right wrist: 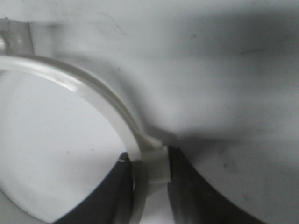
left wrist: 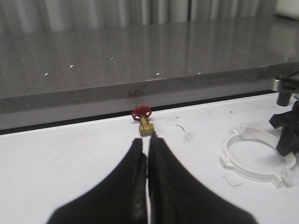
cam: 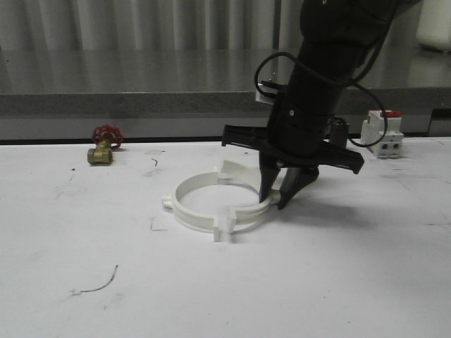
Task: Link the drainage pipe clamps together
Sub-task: 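Lower the held half against the placed half, closing the ring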
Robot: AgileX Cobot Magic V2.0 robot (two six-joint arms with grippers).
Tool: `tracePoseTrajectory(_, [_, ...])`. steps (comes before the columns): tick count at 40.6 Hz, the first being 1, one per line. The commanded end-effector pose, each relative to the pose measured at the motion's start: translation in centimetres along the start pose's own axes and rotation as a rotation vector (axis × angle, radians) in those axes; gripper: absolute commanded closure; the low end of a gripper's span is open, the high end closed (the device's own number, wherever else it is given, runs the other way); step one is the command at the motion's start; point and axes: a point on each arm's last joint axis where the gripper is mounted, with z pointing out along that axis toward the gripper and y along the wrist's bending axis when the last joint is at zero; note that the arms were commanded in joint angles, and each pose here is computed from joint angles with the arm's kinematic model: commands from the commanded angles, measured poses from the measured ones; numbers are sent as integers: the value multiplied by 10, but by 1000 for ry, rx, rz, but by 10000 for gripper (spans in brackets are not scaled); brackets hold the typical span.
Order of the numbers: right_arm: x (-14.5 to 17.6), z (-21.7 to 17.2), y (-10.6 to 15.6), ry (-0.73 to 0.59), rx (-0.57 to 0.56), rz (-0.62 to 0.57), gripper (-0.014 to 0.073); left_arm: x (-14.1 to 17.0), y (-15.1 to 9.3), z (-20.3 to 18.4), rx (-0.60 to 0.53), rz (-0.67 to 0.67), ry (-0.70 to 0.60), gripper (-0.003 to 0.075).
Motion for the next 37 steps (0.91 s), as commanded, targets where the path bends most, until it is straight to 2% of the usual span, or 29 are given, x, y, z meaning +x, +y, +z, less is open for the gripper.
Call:
tracePoseTrajectory(1, [-10,-26,11,-83,-62,2,478,-16,0,-2,8,-1,-102,741])
tracePoseTrajectory(15, [-9,-26,11,-80,-60,1,475,-16,0,-2,8,-1,-102,741])
tracePoseTrajectory(25, [-9,-26,11,-76,-59,2,372,-16,0,-2,8,-1,-102,741])
tracePoseTrajectory(37, [-9,-26,12,-73,-67,11,370,-16,0,-2,8,-1,-102,741])
